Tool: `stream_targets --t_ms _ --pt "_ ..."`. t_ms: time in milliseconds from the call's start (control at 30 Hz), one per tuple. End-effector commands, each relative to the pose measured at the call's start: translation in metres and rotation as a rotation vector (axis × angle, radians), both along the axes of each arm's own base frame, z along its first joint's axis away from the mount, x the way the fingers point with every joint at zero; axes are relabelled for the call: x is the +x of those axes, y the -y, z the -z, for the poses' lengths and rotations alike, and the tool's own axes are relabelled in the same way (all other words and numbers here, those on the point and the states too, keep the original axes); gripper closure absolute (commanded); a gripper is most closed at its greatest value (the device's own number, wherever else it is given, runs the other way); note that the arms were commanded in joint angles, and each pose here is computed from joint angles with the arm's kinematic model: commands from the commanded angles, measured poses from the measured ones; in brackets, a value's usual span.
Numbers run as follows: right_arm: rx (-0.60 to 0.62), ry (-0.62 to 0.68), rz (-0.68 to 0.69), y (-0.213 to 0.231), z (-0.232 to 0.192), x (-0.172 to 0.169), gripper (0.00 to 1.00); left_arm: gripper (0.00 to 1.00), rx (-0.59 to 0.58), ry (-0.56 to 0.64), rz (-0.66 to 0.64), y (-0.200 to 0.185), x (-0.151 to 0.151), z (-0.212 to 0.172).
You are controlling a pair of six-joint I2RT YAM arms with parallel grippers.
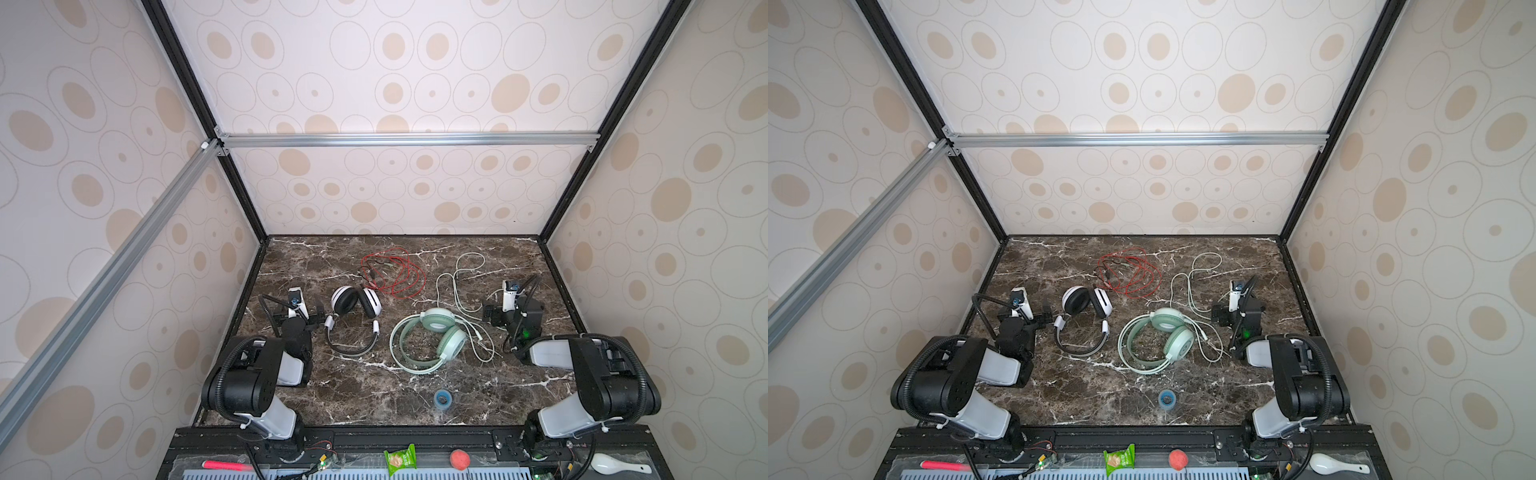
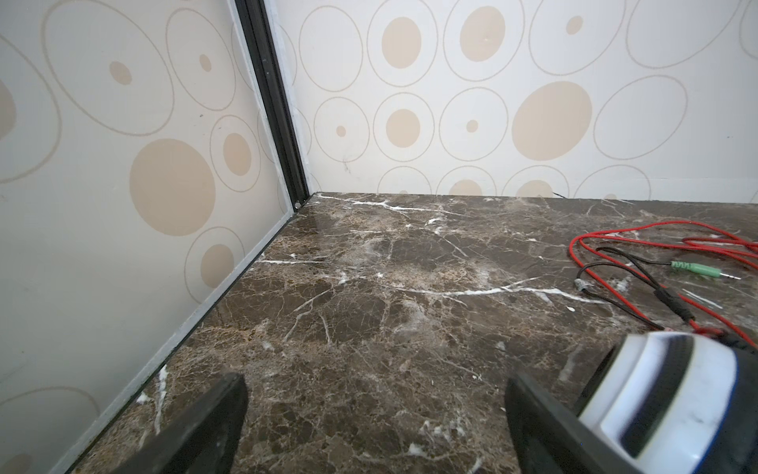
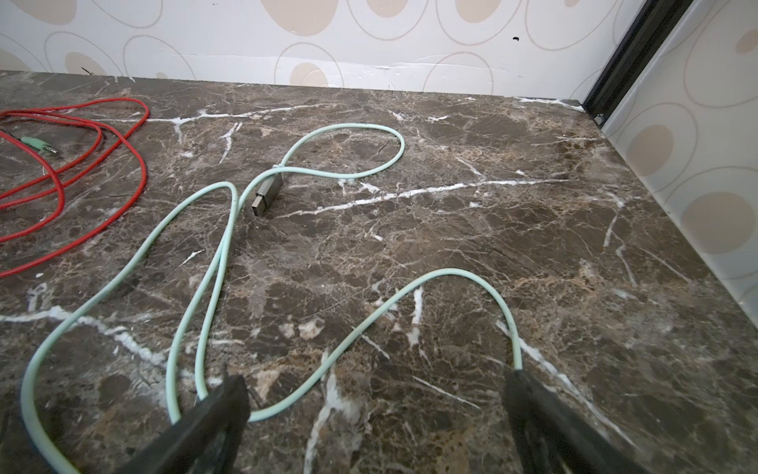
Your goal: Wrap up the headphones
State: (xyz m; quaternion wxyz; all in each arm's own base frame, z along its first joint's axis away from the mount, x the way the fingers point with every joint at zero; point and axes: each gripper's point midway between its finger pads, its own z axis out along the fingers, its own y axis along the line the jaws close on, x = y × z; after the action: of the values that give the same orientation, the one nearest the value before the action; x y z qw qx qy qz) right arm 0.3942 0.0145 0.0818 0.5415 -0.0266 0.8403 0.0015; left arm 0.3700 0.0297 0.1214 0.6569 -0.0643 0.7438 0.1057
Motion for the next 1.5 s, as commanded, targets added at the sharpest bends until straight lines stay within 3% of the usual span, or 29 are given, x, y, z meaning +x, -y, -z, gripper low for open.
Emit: stream_targets --t_ms 0,500,633,700,833,1000,1100,1233,1333,1467 --pt "-0.002 0.005 0.008 0.002 -0.002 0.004 0.00 0.02 0.007 0.041 0.009 0.001 0.002 -0.010" --pt "-0.002 0.007 0.009 0.002 -0.003 0.004 0.00 0.02 0.007 0.042 0.008 0.001 0.001 -0.011" --pt "-0.003 0.006 0.027 0.005 -0.012 0.004 0.00 0.02 0.000 0.069 -0.012 -0.002 -0.005 -0.028" --pt "0.002 -0.033 0.029 0.005 -0.021 0.000 0.00 0.02 -0.033 -0.006 -0.085 -0.013 -0.002 -0.029" --pt "0.016 -0.082 0.092 0.008 -0.046 -0.008 0.00 0.02 -0.097 -0.087 -0.091 -0.012 -0.006 -0.031" --pt "0.062 -0.248 0.220 0.010 -0.069 -0.024 0.00 0.02 -0.248 -0.153 0.021 0.013 -0.009 -0.040" --pt "0.111 -0.382 0.230 0.001 -0.072 -0.039 0.00 0.02 -0.379 -0.198 0.087 0.033 -0.009 -0.046" --pt "0.122 -0.532 0.238 -0.016 -0.070 -0.058 0.00 0.02 -0.531 -0.386 0.103 0.056 -0.008 -0.042" --pt "0.182 -0.596 0.213 -0.035 -0.070 -0.066 0.00 0.02 -0.557 -0.487 0.237 0.094 -0.010 -0.044" --pt "0.215 -0.608 0.178 -0.058 -0.077 -0.070 0.00 0.02 -0.553 -0.601 0.254 0.124 -0.025 -0.042"
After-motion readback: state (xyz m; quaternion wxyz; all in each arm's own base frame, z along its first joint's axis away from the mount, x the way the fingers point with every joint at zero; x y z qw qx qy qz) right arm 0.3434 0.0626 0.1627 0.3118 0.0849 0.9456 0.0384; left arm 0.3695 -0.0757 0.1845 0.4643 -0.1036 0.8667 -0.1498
